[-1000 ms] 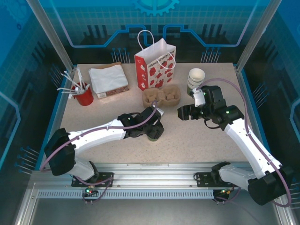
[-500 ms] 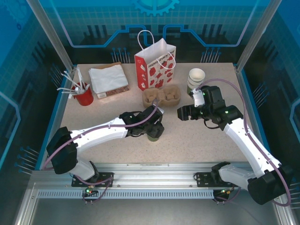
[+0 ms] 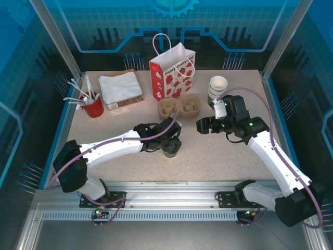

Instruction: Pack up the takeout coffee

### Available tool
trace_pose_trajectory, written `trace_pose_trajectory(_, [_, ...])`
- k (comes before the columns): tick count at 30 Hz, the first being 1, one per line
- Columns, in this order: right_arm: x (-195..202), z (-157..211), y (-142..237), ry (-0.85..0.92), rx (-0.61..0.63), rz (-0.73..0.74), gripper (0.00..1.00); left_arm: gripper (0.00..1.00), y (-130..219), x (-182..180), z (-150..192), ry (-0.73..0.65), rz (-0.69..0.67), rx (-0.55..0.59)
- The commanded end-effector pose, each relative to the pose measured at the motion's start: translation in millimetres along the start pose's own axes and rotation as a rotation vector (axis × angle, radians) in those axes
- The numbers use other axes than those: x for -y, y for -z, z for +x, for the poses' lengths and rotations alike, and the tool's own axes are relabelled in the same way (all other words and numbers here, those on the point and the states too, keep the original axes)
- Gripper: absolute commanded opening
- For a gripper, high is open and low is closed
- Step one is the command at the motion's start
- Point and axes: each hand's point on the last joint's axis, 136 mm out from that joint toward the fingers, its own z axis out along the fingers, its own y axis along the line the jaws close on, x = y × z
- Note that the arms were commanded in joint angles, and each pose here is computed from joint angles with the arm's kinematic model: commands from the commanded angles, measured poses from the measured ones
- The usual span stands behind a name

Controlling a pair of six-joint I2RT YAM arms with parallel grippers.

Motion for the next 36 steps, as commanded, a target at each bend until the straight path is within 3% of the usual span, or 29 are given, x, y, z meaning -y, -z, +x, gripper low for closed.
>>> trace_pose_trajectory(1, [-4, 4, -5, -0.003, -0.017, -0.016, 0.84, 0.60, -16, -15, 49, -0.017, -0.059, -0.163])
trace_pose_trajectory(12, [-5, 5, -9, -0.001, -0.034, -0.018, 0.84, 0.54, -44, -23, 95, 0.026, -0.069, -0.218])
trace_pose_trajectory(16, [-6, 4, -12, 0.000, -0.043, -0.022, 0.84, 0.54, -48, -23, 97, 0.018, -0.074, -0.211])
trace_pose_trajectory(21, [-7, 2, -10, 0.009, -0.042, -0.017, 0.84, 0.56, -30, -16, 67, 0.006, -0.060, -0.117])
trace_pose_trajectory(26, [-6, 4, -10, 0.007, -0.036, -0.016, 0.84, 0.65, -8, -6, 28, 0.029, -0.020, -0.006])
trace_pose_trajectory(36, [-9, 4, -9, 0.011, -0.036, -0.021, 0.84, 0.76, 11, 4, -17, 0.052, 0.007, 0.098])
